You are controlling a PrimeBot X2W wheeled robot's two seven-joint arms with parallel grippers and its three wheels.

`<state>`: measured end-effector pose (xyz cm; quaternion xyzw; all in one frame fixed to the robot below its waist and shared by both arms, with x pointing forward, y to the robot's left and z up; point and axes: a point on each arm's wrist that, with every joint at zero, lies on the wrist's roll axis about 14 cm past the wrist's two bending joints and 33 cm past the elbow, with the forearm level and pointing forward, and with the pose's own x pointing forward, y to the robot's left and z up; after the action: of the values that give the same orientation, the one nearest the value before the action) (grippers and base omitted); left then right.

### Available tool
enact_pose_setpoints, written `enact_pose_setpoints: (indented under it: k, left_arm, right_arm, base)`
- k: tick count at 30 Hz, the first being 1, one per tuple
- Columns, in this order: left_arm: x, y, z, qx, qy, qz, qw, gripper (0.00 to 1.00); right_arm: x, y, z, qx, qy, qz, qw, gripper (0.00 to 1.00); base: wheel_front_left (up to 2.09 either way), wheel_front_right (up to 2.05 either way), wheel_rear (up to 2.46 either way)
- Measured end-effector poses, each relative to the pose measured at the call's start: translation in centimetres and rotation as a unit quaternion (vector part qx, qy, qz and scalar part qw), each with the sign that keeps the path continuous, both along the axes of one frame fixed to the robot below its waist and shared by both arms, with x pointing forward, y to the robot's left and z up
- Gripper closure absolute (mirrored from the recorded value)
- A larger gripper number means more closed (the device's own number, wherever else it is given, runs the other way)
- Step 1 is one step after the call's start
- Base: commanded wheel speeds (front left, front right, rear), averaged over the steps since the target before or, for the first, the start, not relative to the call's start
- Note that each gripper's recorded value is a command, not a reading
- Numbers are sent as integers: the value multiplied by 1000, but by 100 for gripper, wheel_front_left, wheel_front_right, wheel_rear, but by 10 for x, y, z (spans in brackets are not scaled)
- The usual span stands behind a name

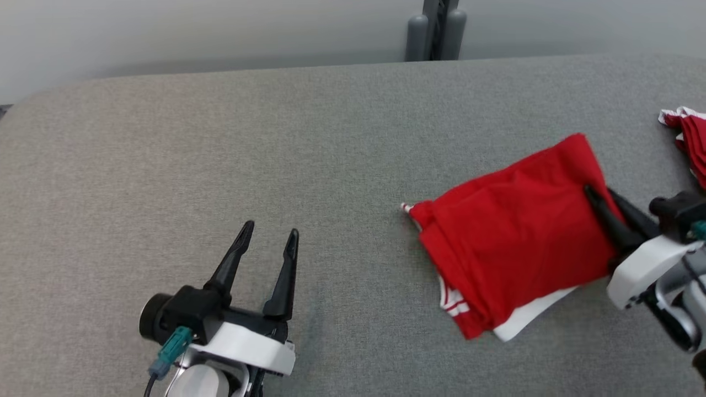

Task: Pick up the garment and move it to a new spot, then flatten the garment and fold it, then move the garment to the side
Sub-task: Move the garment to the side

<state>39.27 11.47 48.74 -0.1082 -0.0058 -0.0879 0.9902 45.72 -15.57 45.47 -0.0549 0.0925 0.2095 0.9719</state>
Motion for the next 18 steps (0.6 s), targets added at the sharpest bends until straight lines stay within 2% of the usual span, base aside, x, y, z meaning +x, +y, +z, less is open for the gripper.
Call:
enact_pose_setpoints:
  k: [10,18]
  left_arm:
    - [51,-83,6,10,-38,-135,990,0]
    - [79,-139,-3,9,-61,-224,973,0]
  right_arm:
    - [40,-94,50,-129,-42,-41,990,100]
    - [61,-165,70,-184,-44,-104,977,100]
  base:
    - [0,0,0]
    - [0,0,0]
